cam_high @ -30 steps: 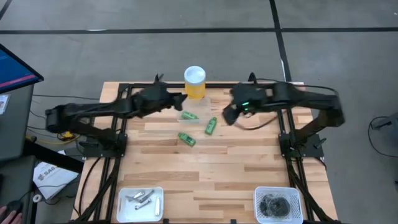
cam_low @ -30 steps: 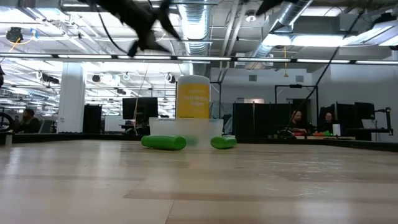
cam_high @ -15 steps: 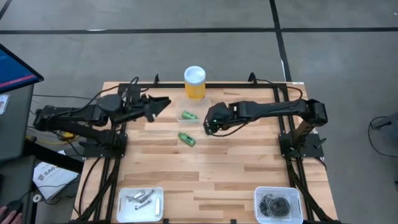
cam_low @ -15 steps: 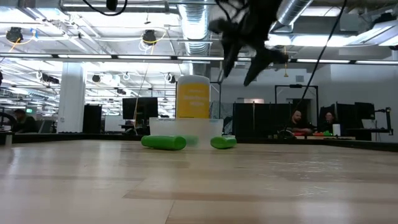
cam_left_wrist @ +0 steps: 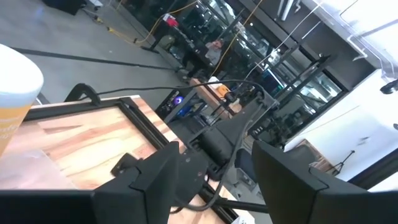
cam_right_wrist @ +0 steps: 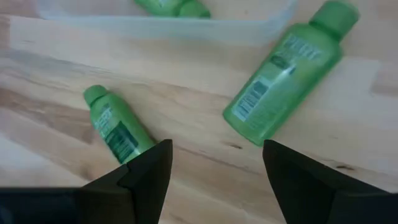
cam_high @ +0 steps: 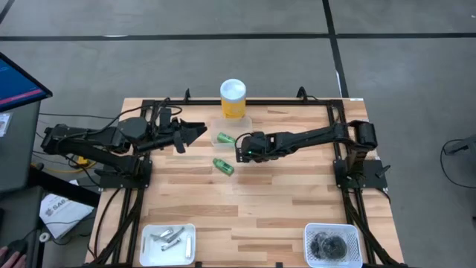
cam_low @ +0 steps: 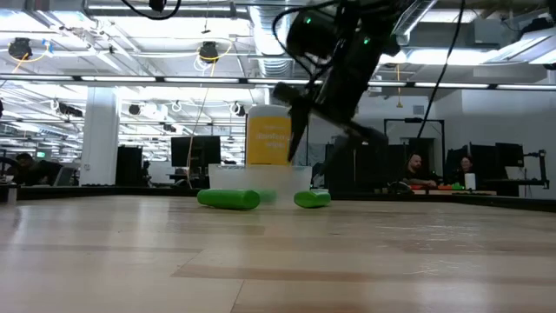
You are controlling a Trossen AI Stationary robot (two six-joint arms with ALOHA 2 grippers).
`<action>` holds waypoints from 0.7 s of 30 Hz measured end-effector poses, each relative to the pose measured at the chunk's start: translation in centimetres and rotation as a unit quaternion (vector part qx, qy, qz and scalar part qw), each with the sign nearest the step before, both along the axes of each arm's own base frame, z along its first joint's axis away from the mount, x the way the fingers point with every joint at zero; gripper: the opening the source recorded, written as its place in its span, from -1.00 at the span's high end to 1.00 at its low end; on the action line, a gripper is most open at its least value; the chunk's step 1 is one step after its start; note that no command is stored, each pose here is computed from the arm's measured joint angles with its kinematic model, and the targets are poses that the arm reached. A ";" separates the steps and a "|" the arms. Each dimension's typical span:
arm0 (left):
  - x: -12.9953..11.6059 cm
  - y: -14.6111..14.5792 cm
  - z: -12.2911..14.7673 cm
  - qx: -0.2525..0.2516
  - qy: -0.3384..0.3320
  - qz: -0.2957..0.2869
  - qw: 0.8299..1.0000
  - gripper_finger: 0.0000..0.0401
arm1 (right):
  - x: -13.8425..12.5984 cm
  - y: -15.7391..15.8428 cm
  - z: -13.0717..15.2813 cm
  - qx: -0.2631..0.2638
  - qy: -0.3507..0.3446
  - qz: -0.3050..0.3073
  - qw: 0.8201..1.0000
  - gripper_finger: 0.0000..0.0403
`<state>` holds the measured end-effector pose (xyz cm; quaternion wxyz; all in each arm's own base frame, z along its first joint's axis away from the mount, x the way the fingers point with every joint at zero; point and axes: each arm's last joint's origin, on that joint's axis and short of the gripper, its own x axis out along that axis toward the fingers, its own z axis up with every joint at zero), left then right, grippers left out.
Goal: Pick & Place Travel size toiletries
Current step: Put the top green shampoo into the transparent bin
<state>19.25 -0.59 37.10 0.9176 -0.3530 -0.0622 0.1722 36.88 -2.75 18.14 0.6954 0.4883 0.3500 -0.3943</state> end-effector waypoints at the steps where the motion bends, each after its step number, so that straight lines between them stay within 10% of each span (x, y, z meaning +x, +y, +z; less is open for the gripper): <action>1: 0.0 0.0 0.0 0.000 0.000 0.000 1.000 0.00 | 0.1 -0.1 -0.4 0.002 0.002 -0.005 1.000 -0.21; 21: 0.0 -0.1 0.2 -0.001 -0.009 -0.007 1.000 0.00 | 0.0 -2.5 -3.7 0.024 0.044 -0.111 0.993 -0.21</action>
